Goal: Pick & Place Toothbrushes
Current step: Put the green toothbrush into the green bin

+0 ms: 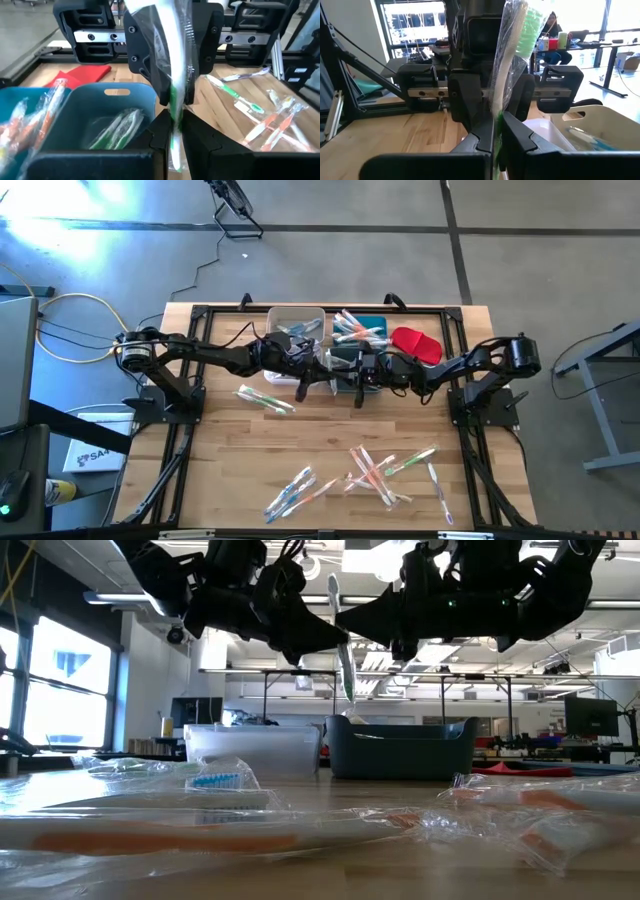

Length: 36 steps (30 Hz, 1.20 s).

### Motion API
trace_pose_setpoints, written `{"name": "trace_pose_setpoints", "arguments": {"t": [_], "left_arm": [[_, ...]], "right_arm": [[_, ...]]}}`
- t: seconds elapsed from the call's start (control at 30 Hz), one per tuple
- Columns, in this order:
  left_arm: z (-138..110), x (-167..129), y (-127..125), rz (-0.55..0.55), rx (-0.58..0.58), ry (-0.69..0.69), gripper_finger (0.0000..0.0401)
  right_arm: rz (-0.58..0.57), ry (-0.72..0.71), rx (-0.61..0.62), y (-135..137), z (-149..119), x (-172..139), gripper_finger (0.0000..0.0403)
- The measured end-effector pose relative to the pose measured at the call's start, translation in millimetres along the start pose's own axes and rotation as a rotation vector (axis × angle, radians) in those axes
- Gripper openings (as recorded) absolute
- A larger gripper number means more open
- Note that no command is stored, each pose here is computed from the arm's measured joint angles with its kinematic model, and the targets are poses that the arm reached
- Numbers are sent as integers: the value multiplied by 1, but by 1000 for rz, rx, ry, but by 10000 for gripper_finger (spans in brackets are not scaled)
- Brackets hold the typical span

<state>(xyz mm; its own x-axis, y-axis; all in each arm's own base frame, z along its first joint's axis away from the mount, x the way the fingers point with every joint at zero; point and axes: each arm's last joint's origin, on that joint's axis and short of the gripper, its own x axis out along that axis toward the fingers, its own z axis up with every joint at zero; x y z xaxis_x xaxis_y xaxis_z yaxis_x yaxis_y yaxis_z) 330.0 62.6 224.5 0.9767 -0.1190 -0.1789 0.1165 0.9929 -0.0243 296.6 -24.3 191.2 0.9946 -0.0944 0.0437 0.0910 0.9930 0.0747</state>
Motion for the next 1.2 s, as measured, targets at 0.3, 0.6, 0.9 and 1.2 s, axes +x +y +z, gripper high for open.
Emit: {"name": "trace_pose_setpoints", "arguments": {"t": [0.3, 0.6, 0.9, 1.2], "left_arm": [[1, 0, 1, 33, 40, -10, 36], [1, 0, 1, 46, 36, -6, 36], [0, 0, 1, 50, 33, 2, 36], [0, 0, 1, 50, 63, 12, 47]], "right_arm": [[-3, -8, -1, 0, 1, 0, 9], [-4, -6, 0, 0, 0, 0, 9], [-3, -4, 0, 0, 0, 0, 9], [-2, -3, 0, 0, 0, 0, 9]]}}
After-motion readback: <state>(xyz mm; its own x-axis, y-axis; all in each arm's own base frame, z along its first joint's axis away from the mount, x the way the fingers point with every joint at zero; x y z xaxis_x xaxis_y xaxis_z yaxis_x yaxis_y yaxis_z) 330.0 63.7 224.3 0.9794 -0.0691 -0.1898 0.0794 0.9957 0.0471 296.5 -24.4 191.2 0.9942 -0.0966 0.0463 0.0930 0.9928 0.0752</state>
